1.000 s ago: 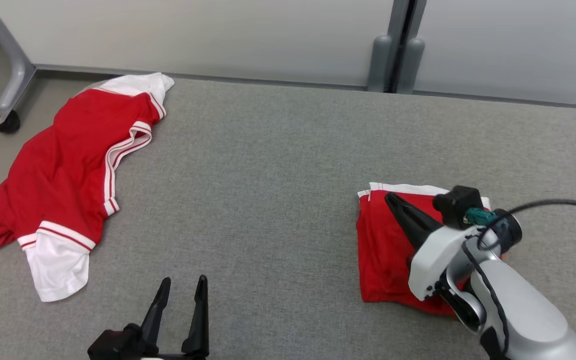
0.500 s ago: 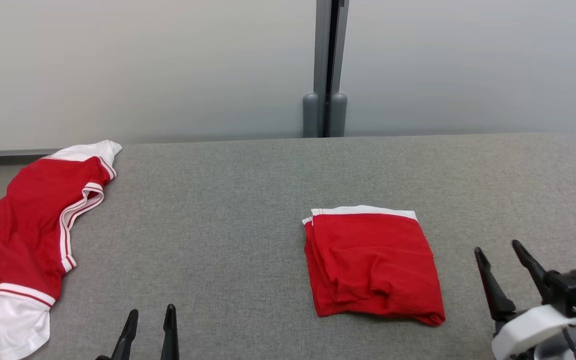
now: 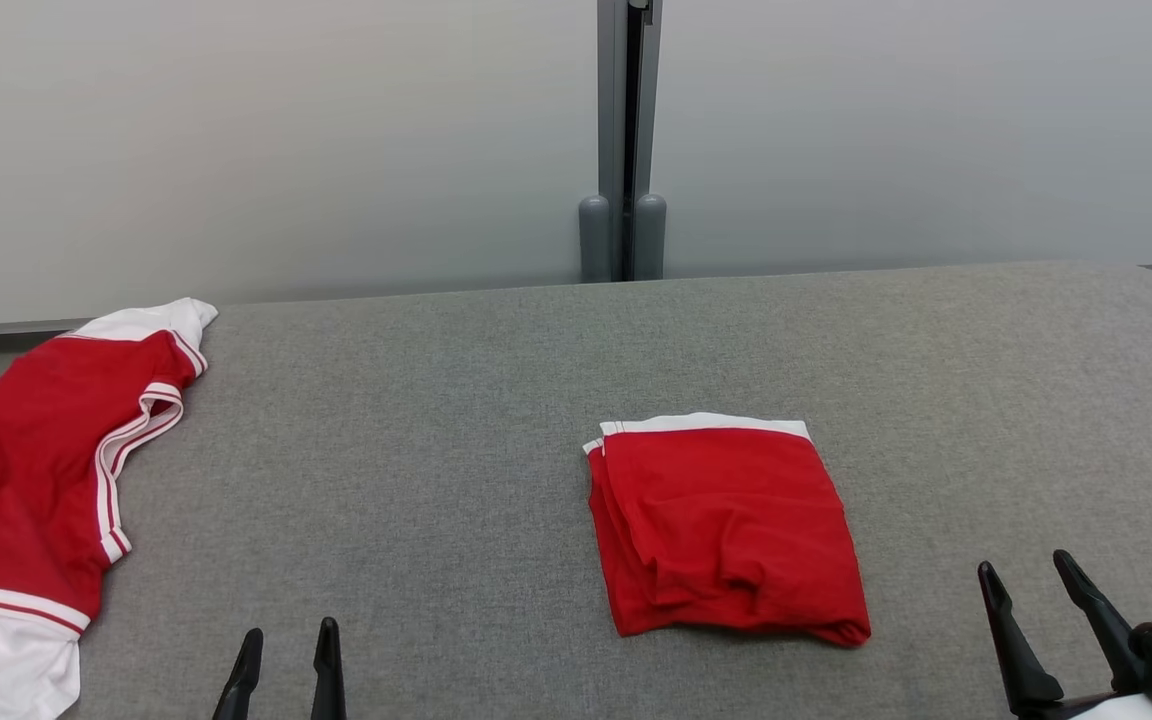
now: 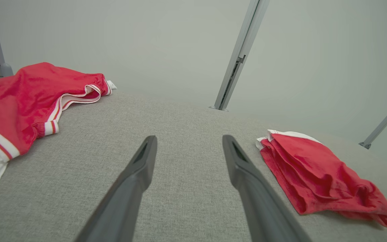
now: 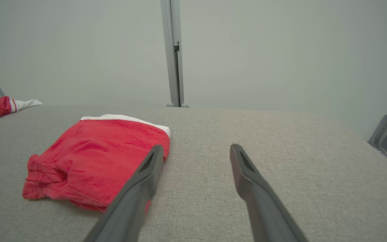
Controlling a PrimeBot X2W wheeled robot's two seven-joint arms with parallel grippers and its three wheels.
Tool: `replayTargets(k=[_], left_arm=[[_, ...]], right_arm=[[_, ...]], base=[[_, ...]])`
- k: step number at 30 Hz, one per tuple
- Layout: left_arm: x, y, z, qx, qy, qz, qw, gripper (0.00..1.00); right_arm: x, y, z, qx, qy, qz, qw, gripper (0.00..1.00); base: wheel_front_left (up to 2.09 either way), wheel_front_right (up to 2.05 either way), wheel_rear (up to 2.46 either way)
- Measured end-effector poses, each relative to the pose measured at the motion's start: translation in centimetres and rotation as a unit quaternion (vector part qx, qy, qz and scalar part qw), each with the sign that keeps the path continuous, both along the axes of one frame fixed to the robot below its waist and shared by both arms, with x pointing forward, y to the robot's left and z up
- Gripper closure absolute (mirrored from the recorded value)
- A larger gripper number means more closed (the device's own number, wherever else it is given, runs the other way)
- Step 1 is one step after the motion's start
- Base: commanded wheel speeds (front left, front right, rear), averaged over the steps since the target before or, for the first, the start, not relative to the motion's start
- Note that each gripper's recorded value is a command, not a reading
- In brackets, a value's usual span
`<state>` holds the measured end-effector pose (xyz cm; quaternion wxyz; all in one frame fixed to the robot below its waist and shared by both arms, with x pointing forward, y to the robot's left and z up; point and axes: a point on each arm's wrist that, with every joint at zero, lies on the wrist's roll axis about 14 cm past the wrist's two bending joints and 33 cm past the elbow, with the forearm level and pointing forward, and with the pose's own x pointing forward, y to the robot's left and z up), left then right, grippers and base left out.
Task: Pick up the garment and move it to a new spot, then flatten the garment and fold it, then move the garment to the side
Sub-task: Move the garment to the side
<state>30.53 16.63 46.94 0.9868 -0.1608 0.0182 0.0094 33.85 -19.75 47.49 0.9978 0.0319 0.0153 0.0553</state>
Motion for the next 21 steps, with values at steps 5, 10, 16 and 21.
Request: replayTargets(k=[5,10,16,21], left_arm=[[0.0,0.1,-0.1,0.004,0.002,0.001,1.0,0.0],[0.5,-0.1,0.0,0.005,0.0,-0.001,1.0,0.0],[2.6,-0.6,-0.5,0.003,0.009,-0.009,1.0,0.0],[2.6,0.8,-1.2,0.0,0.023,0.017,1.0,0.0]], right_arm=[[0.6,0.6,0.4,0.014,-0.006,0.006,1.0,0.0],[2.7,3.1,-0.7,0.047,0.045,0.05,0.997,0.0],[7.2,6.1,-4.0,0.07,0.187,0.105,0.974,0.0],[7.9,8.0,-8.0,0.081,0.285,0.122,0.947,0.0]], base=[[0.0,0.0,0.0],[0.0,0.0,0.0],[0.0,0.0,0.0],[0.0,0.0,0.0]])
